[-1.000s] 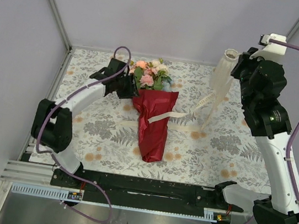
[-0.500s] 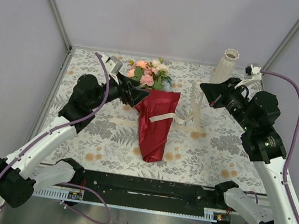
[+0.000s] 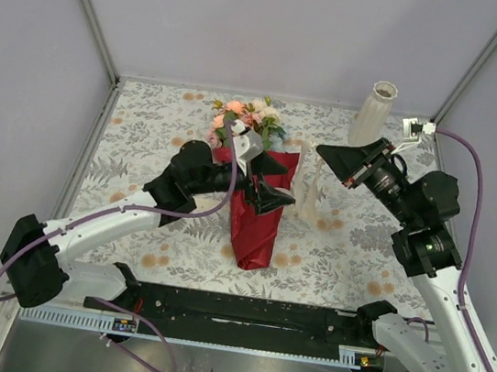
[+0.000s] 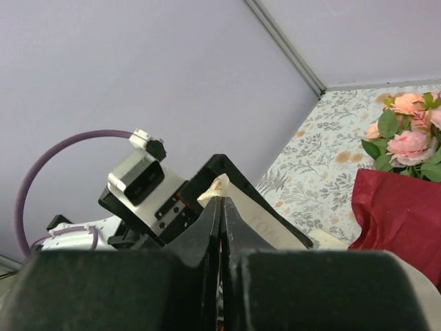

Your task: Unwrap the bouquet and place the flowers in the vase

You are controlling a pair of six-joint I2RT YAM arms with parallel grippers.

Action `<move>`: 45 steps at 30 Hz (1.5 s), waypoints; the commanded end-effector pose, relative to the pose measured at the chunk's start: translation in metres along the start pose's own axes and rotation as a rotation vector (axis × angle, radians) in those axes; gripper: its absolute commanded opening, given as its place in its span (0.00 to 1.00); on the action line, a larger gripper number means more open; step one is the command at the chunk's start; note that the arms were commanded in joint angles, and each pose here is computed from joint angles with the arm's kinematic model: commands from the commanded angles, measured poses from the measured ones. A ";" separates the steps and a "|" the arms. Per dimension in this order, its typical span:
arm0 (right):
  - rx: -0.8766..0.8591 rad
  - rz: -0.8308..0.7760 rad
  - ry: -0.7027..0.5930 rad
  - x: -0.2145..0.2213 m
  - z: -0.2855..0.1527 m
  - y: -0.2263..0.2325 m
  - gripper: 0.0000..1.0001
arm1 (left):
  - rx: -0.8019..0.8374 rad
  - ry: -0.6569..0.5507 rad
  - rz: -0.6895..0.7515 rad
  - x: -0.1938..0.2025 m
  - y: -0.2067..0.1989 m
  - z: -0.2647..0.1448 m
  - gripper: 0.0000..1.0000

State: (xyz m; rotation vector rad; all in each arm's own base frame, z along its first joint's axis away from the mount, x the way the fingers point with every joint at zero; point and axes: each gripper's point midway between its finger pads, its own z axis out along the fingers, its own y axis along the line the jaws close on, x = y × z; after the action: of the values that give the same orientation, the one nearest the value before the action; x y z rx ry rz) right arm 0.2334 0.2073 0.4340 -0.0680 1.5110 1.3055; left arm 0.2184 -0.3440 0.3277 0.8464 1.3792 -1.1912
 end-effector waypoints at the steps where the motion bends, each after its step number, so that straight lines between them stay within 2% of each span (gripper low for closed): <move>1: -0.110 0.011 -0.067 -0.017 -0.007 0.031 0.00 | 0.082 -0.060 0.159 -0.024 -0.025 0.027 0.84; 10: -0.115 0.024 -0.119 -0.026 -0.015 0.039 0.00 | 0.111 -0.016 0.171 0.006 -0.025 0.067 0.83; 14: -0.089 0.027 -0.158 -0.031 -0.019 0.036 0.00 | 0.129 -0.023 0.177 0.013 -0.033 0.074 0.77; 17: -0.061 0.021 -0.182 -0.034 -0.022 0.032 0.00 | 0.133 -0.033 0.182 0.016 -0.035 0.072 0.60; 21: -0.015 0.018 -0.184 -0.030 -0.024 0.020 0.00 | 0.120 -0.060 0.199 0.011 -0.035 0.066 0.15; 22: -0.005 0.014 -0.189 -0.029 -0.024 0.016 0.00 | 0.112 -0.057 0.199 0.011 -0.034 0.066 0.07; 23: 0.002 0.010 -0.188 -0.027 -0.025 0.013 0.00 | 0.095 -0.052 0.199 0.010 -0.032 0.065 0.00; 24: 0.010 0.000 -0.189 -0.025 -0.026 0.010 0.00 | 0.075 -0.043 0.199 0.009 -0.028 0.066 0.00; 25: 0.026 -0.005 -0.185 -0.022 -0.027 0.005 0.02 | 0.055 -0.042 0.197 0.006 -0.026 0.066 0.00; 26: 0.049 -0.010 -0.186 -0.020 -0.029 0.000 0.09 | 0.021 -0.041 0.186 0.003 -0.021 0.065 0.00; 30: 0.141 -0.056 -0.216 -0.015 -0.041 -0.022 0.40 | -0.111 -0.072 0.172 -0.019 -0.002 0.057 0.00; 33: 0.219 -0.072 -0.229 -0.006 -0.050 -0.044 0.60 | -0.191 -0.129 0.174 -0.049 0.015 0.047 0.00; 37: 0.323 -0.081 -0.214 0.003 -0.058 -0.068 0.92 | -0.313 -0.216 0.129 -0.094 0.047 0.029 0.00; 40: 0.378 -0.069 -0.200 0.009 -0.061 -0.081 0.99 | -0.398 -0.262 0.158 -0.131 0.063 0.012 0.00; 45: 0.402 -0.067 -0.191 0.014 -0.061 -0.091 0.99 | -0.643 -0.304 0.263 -0.199 0.095 -0.029 0.00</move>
State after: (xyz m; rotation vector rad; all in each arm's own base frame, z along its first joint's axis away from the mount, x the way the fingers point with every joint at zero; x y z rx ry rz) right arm 0.2383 0.1417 0.3625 0.2305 1.5452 0.9694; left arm 0.3244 -0.3230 0.4292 0.5130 1.3272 -0.7697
